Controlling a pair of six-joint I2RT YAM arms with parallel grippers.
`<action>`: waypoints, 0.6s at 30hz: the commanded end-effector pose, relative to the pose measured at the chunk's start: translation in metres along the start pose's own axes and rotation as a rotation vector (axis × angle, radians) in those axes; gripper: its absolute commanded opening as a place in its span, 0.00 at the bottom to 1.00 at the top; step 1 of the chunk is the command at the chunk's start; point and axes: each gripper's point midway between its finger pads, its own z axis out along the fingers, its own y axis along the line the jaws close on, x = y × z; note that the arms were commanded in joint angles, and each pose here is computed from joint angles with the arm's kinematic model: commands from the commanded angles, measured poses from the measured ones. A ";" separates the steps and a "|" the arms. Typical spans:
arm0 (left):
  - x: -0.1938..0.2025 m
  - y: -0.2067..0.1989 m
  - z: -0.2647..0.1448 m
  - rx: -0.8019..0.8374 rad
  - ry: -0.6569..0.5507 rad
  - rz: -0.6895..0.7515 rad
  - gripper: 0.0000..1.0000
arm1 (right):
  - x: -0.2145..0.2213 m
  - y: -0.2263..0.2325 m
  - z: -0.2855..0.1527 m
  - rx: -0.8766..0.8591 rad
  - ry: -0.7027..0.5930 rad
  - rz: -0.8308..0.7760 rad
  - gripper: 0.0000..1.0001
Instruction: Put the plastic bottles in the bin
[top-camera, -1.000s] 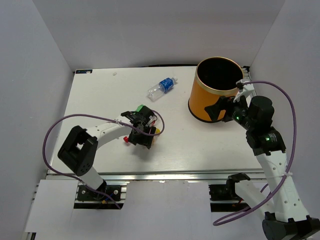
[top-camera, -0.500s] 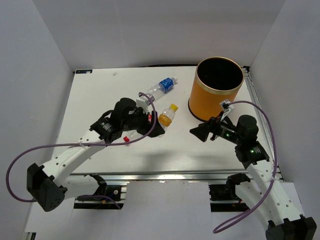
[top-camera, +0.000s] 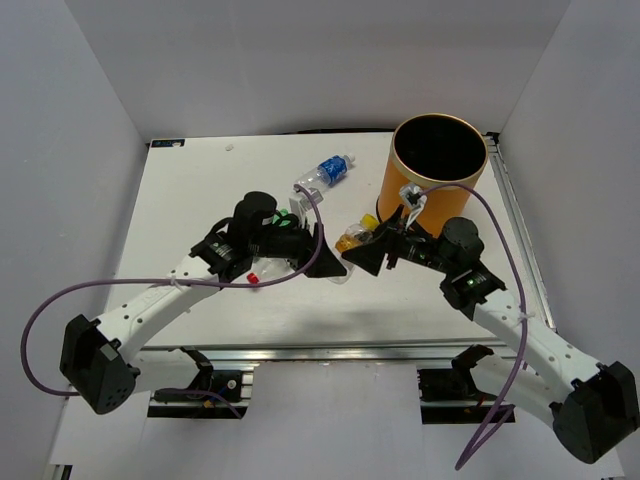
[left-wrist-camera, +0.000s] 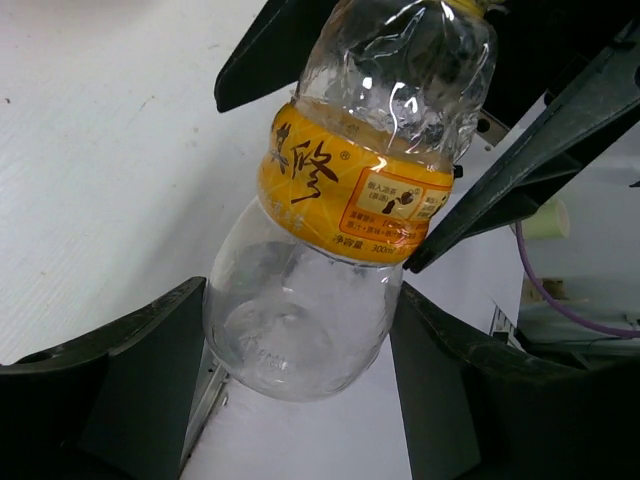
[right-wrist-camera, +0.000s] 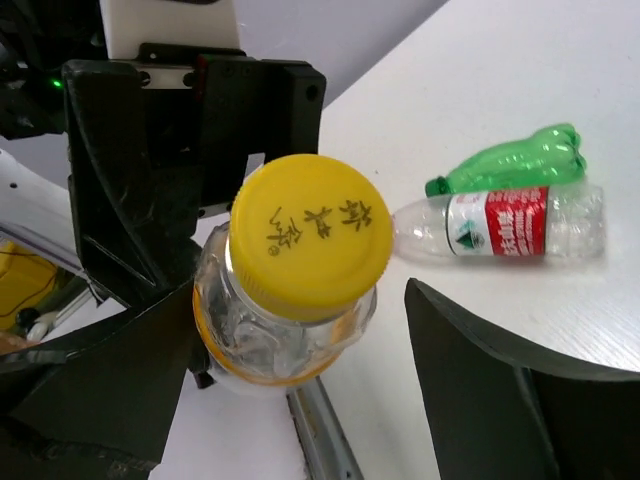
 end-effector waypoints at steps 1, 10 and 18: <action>-0.010 -0.036 -0.013 0.125 -0.039 0.077 0.10 | -0.047 0.021 0.014 -0.077 -0.145 -0.069 0.87; -0.016 0.001 -0.020 -0.137 -0.043 0.074 0.98 | -0.079 0.001 0.014 0.113 -0.177 -0.143 0.17; -0.036 0.071 -0.053 -0.629 -0.111 0.012 0.98 | -0.219 -0.071 -0.048 0.770 -0.322 -0.329 0.18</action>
